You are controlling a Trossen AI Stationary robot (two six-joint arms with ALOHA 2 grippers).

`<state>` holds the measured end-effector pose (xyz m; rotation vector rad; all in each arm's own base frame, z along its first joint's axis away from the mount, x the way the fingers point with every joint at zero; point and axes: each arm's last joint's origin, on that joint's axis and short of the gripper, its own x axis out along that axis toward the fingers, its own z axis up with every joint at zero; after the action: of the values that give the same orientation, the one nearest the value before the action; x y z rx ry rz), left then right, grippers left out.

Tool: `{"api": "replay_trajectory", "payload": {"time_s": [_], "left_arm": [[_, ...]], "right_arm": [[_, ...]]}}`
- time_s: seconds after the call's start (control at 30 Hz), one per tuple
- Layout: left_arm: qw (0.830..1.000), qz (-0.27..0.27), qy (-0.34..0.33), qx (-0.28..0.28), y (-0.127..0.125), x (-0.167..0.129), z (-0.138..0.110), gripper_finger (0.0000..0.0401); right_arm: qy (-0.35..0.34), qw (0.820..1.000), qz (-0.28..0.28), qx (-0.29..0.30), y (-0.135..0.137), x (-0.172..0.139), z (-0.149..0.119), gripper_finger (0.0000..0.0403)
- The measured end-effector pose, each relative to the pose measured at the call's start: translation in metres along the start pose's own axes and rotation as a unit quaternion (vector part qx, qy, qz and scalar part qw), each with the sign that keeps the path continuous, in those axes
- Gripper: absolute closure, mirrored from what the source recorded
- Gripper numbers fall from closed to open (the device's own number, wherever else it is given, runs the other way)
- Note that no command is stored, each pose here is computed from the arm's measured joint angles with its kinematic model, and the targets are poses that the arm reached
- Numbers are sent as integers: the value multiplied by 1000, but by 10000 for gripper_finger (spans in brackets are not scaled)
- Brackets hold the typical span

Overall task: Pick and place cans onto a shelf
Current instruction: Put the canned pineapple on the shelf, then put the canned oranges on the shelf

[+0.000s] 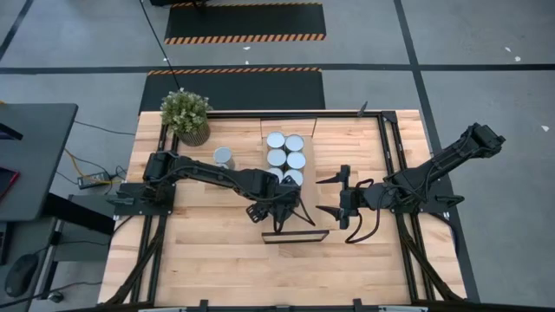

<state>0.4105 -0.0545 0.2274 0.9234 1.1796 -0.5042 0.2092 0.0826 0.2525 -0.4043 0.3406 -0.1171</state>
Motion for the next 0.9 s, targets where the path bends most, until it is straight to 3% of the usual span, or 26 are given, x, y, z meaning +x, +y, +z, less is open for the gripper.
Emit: {"api": "replay_trajectory", "payload": {"time_s": [0.37,0.9], "left_arm": [[999,39,-1,-26,-1,-25,1,4],[996,15,-30,-82,-4,-48,-6,3]], "right_arm": [[0,1000,0,3,0,0,0,54],[-3,1000,1,10,0,0,1,54]]}}
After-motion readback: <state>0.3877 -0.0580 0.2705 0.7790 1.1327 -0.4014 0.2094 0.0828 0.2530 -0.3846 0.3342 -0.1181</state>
